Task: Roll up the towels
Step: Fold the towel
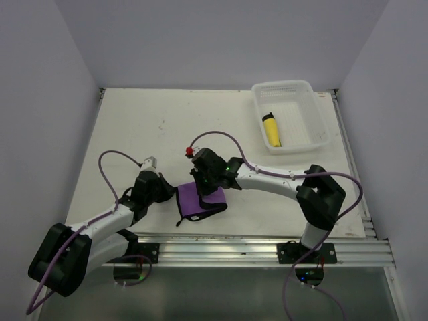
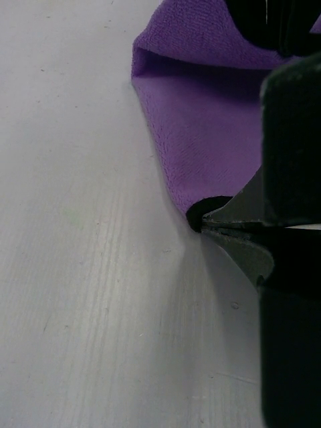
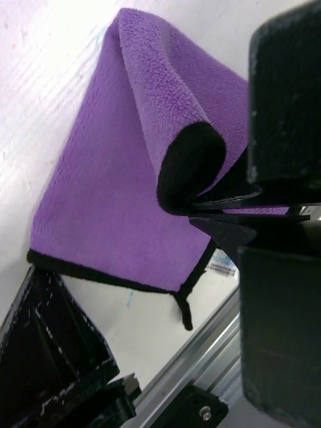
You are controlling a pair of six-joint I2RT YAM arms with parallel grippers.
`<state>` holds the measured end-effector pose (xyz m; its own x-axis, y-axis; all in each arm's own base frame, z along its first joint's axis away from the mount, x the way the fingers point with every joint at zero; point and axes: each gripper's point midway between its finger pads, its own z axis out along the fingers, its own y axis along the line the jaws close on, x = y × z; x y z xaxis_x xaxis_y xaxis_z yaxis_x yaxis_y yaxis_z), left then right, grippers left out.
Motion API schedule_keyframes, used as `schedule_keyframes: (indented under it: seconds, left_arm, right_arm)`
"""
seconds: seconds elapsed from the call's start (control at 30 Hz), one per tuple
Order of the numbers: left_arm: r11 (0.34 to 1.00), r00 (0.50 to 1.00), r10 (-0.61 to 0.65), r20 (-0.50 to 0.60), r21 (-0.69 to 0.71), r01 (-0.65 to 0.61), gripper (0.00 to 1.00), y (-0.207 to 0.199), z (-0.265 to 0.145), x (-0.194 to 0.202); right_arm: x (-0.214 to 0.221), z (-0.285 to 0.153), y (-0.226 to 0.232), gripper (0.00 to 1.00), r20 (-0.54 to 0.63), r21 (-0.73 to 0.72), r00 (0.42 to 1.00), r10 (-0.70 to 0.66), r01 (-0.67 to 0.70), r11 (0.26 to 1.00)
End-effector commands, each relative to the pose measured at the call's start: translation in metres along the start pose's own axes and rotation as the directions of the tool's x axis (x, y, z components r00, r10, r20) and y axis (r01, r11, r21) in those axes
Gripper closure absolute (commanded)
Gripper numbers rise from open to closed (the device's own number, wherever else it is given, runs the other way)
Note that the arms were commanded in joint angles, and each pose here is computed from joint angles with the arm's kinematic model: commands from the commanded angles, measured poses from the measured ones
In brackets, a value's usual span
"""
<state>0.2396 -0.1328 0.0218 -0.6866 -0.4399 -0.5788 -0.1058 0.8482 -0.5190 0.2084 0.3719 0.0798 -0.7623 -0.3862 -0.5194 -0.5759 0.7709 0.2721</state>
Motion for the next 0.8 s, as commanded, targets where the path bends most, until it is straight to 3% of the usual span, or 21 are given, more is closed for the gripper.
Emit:
schedule_keyframes:
  seconds: [0.0, 0.4, 0.77]
  left_arm:
    - [0.999, 0.999, 0.007, 0.041, 0.038, -0.008, 1.0, -0.01, 0.0, -0.009]
    - [0.999, 0.999, 0.01, 0.042, 0.037, -0.011, 1.0, -0.01, 0.0, -0.01]
    - [0.999, 0.999, 0.017, 0.047, 0.032, -0.019, 1.0, -0.01, -0.001, -0.011]
  right_arm:
    - [-0.016, 0.005, 0.029, 1.0, 0.035, -0.073, 0.999, 0.003, -0.001, 0.997]
    - [-0.012, 0.027, 0.066, 1.0, 0.008, -0.127, 0.999, -0.033, 0.033, 0.991]
    - [-0.007, 0.04, 0.073, 1.0, -0.009, -0.136, 1.0, -0.03, 0.028, 0.99]
